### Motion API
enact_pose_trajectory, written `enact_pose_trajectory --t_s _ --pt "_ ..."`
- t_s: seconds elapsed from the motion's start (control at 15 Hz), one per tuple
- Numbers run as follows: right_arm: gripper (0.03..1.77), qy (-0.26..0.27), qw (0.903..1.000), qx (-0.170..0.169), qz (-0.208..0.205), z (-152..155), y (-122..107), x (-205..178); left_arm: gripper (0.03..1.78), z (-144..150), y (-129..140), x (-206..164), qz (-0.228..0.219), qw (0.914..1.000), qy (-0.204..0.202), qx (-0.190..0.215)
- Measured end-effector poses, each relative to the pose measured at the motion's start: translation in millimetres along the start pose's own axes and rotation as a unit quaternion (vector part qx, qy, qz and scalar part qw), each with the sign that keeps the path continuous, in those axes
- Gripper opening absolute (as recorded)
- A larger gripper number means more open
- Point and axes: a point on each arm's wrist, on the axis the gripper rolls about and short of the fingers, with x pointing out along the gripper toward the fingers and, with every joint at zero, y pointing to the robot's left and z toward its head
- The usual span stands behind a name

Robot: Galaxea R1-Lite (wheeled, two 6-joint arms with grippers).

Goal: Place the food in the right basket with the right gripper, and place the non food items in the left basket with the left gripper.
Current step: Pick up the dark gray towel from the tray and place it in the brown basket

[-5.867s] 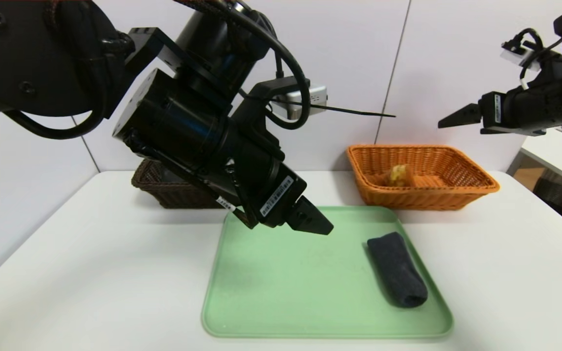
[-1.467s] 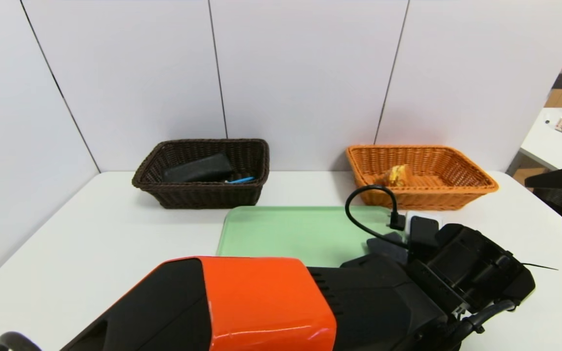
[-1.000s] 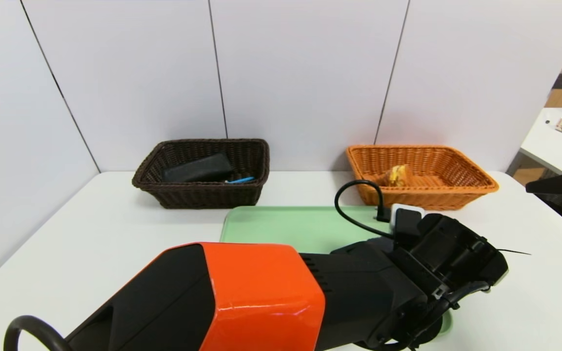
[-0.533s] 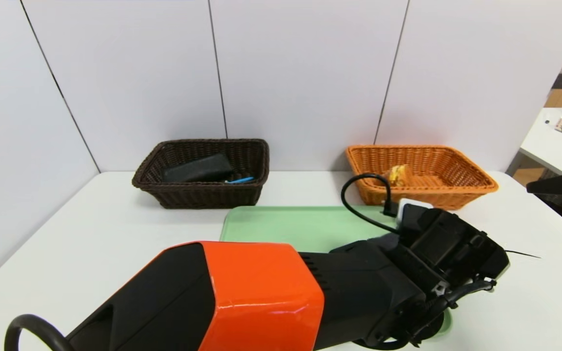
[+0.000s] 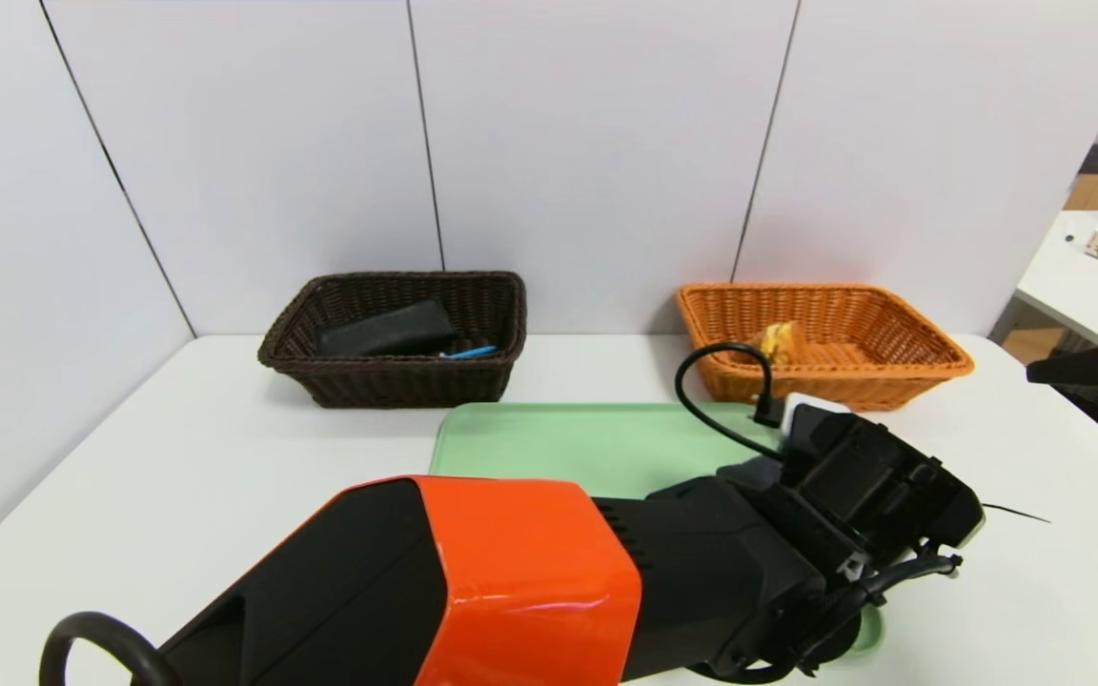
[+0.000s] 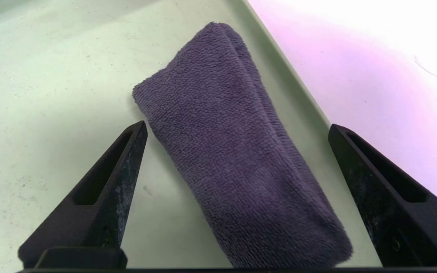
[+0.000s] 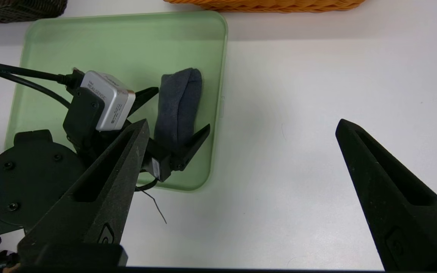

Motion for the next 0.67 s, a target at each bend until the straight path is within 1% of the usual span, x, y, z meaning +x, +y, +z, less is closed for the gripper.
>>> enact_pose_trajectory --t_s 0.4,0.67 --pt "1.69 0.001 1.0 0.0 0.0 -0.6 -0.2 0.6 1.69 -8.7 1.7 9.8 0.014 0.9998 0.007 0.013" --pt "1.69 0.0 1.0 -0.001 0.0 -0.2 -0.1 0.5 1.69 -9.2 4.1 12.7 0.019 0.9997 0.008 0.014"
